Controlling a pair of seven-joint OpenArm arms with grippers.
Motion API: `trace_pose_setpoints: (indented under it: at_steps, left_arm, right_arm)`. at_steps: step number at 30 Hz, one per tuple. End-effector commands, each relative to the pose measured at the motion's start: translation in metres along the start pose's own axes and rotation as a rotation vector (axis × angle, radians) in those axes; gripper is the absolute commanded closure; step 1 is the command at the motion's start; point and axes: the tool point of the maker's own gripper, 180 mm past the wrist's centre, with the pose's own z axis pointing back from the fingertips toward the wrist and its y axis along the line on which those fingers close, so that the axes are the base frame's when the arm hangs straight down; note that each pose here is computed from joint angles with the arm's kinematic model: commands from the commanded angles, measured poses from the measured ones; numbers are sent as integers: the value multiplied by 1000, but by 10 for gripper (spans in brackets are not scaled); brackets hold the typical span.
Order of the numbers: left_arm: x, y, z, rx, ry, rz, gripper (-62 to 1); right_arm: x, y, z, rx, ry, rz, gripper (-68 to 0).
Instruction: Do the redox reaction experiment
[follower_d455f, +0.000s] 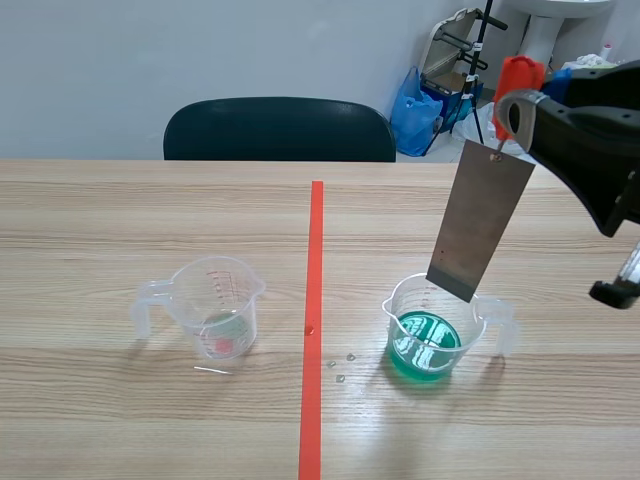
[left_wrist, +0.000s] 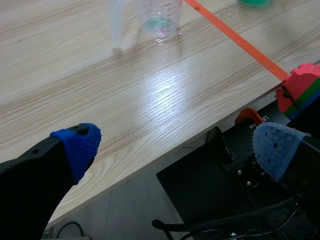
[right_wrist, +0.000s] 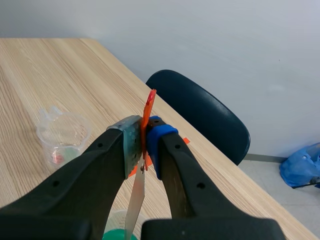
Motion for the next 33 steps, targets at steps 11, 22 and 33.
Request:
trace_pose_setpoints:
  at_steps: [11,22,33]
  left_arm:
    - [6,1,-1,-2,-24,1,-623]
    - [6,1,-1,-2,-24,1,-623]
    - [6,1,-1,-2,-24,1,-623]
  right_arm:
    - [1,8,-4,30,-12,13,-20]
    - [-15,6,-9,32,-5,-25,-20]
    - [-45,-1,-14,25,45,-31,-20]
